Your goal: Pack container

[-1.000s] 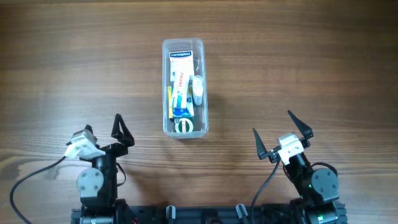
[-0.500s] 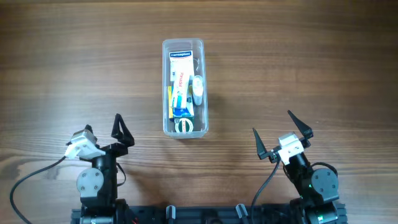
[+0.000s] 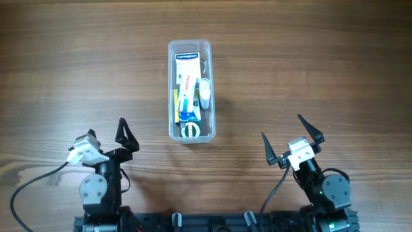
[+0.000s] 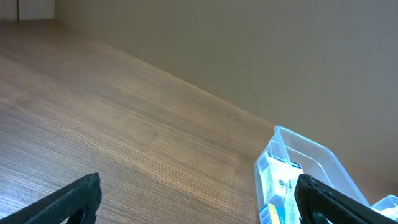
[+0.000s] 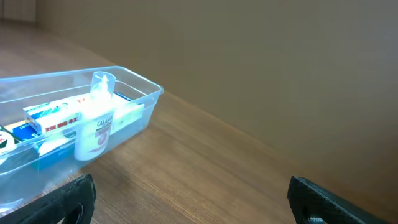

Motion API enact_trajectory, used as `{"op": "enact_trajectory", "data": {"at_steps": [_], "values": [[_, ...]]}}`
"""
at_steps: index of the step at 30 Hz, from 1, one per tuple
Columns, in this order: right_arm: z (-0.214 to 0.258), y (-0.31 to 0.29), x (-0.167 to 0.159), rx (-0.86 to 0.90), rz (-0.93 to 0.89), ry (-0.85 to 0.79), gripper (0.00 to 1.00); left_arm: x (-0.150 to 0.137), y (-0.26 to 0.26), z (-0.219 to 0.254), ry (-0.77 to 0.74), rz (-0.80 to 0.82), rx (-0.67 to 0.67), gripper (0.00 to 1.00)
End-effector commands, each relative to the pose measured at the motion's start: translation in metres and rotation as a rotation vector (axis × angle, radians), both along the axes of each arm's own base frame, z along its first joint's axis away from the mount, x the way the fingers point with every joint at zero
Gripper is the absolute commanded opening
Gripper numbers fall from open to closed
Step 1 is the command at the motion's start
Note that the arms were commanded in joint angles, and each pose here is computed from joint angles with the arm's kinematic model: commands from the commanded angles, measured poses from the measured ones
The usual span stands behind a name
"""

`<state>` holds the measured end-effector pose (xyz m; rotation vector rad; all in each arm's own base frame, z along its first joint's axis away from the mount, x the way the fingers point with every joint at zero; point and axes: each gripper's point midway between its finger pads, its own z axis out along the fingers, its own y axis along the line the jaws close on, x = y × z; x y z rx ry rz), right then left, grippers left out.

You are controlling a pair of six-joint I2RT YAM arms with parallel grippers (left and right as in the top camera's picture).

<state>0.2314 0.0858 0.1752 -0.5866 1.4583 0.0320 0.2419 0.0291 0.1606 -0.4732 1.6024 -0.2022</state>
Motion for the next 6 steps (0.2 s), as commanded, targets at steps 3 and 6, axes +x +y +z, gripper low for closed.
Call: {"op": "enact_trajectory", "data": {"at_steps": [3, 6], "values": [[0.003, 0.0018, -0.0015, -0.001, 0.014, -0.016, 1.0, 0.0005, -0.0026, -0.0008, -0.006, -0.015, 0.019, 1.0], [0.003, 0.0018, -0.0015, -0.001, 0.014, -0.016, 1.0, 0.0005, -0.0026, -0.0008, -0.006, -0.015, 0.019, 1.0]]}}
